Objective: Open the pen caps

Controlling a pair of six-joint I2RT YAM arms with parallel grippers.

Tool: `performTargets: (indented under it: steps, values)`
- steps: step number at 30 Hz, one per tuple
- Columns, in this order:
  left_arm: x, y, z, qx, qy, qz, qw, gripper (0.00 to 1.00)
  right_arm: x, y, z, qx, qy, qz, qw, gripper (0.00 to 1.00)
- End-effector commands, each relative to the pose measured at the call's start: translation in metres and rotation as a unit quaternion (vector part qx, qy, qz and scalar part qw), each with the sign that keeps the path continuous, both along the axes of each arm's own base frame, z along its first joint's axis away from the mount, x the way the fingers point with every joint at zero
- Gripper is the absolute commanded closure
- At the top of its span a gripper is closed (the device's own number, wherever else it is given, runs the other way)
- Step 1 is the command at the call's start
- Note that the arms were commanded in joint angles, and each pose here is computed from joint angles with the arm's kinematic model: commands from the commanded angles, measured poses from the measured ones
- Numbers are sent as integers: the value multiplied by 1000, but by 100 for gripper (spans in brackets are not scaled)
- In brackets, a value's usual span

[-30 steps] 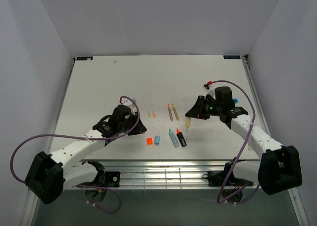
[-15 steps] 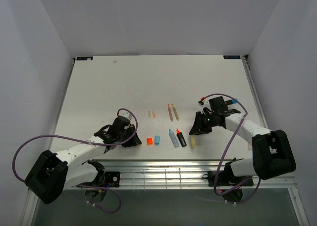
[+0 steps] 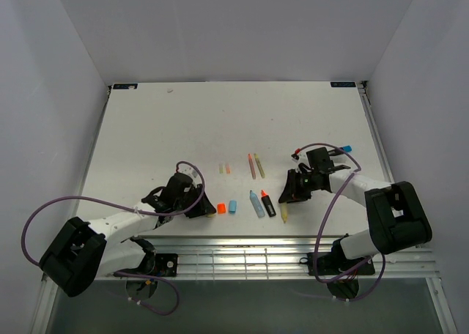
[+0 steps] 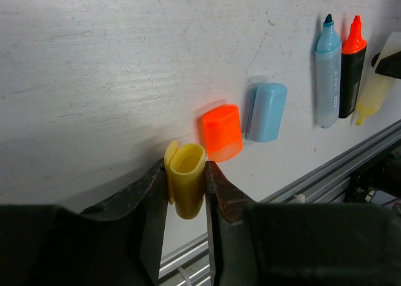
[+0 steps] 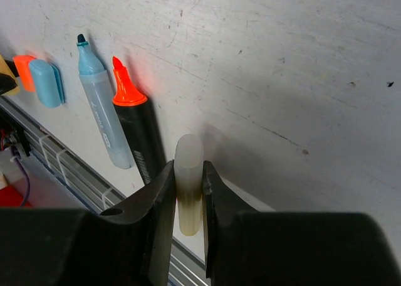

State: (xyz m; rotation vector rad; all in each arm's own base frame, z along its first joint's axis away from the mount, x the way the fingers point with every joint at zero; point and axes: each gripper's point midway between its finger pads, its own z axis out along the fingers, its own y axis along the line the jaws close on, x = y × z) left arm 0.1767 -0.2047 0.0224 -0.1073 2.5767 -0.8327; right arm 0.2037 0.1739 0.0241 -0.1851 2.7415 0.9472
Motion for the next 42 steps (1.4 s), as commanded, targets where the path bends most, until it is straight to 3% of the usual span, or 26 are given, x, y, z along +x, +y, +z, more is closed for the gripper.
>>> performTargets:
  steps: [1, 4, 15, 19, 23, 31, 34, 38, 42]
  values:
    - [-8, 9, -11, 16, 21, 17, 1000, 62, 8, 8, 2, 15, -18, 12, 1000, 92]
    - [-8, 14, -16, 32, 31, 27, 999, 53, 8, 11, -1, 15, -14, 16, 1000, 92]
    - [-7, 24, -19, 51, 33, 52, 997, 39, 10, 13, -4, 8, -19, 21, 1000, 90]
    - [-4, 26, -15, 53, 28, 60, 996, 38, 13, 16, -3, 3, -24, 24, 999, 80]
    - [-2, 27, -8, 50, 19, 67, 996, 37, 15, 22, -3, 4, -28, 31, 999, 65]
    - [3, 27, 10, 39, -15, 66, 997, 34, 37, 26, 17, -7, -61, 14, 998, 48]
    - [4, 24, 17, 28, -25, 57, 998, 22, 58, 17, 37, -40, -86, -12, 995, 39]
    - [7, 21, 27, 18, -43, 49, 998, 20, 91, -7, 66, -70, -123, -77, 987, 28]
    - [13, 16, 46, 3, -69, 41, 997, 19, 123, -41, 92, -72, -132, -151, 977, 24]
